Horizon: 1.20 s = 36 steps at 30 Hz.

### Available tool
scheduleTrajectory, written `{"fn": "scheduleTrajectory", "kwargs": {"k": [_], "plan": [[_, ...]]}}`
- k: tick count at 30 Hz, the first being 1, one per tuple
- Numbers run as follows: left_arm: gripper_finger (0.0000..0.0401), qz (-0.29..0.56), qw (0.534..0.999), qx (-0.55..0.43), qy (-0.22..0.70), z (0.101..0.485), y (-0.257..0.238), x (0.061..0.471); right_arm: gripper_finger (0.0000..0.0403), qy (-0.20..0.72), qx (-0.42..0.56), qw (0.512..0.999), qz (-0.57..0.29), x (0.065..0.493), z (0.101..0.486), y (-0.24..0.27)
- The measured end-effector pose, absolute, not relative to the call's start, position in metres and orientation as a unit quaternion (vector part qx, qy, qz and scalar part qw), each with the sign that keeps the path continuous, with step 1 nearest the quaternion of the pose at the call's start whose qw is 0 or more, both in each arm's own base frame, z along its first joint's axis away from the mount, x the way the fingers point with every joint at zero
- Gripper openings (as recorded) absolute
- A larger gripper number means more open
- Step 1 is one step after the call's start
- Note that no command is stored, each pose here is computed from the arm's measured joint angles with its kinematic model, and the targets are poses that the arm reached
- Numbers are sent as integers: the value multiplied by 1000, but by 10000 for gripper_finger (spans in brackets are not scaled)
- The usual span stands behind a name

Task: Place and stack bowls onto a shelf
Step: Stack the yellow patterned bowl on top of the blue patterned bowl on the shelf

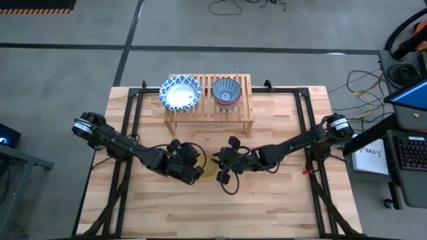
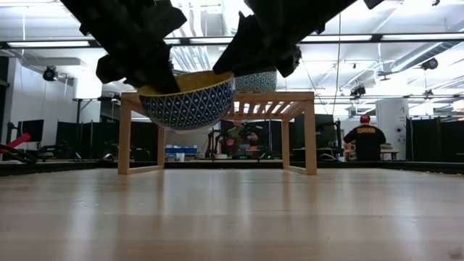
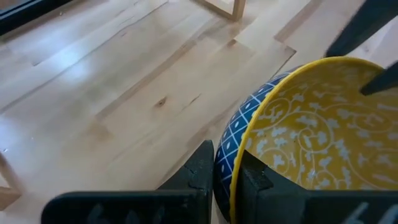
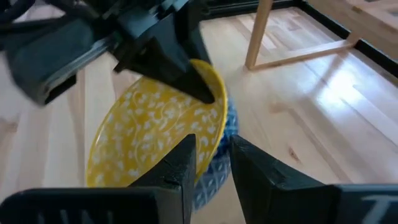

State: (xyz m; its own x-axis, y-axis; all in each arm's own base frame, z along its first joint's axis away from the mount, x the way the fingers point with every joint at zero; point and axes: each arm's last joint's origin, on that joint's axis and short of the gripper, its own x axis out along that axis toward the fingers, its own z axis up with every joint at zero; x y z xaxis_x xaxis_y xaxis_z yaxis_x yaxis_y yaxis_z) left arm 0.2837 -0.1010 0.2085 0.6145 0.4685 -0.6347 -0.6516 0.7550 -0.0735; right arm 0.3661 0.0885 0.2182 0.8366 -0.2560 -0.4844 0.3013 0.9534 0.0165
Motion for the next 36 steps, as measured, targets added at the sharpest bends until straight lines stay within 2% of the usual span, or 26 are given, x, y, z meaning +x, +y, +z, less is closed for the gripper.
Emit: {"fn": "scheduleTrajectory", "kwargs": {"k": [7,13,21,36], "plan": [[13,315,889,-163,289,210,-102,286,69,250,75,954,-149,370,216,77],[38,317,892,-168,275,212,-102,288,65,267,68,949,-154,373,204,73],[59,310,899,-174,254,215,-106,293,13,295,44,941,-159,375,190,68],[61,298,897,-134,297,192,-110,300,9,317,51,933,-161,373,180,68]]}}
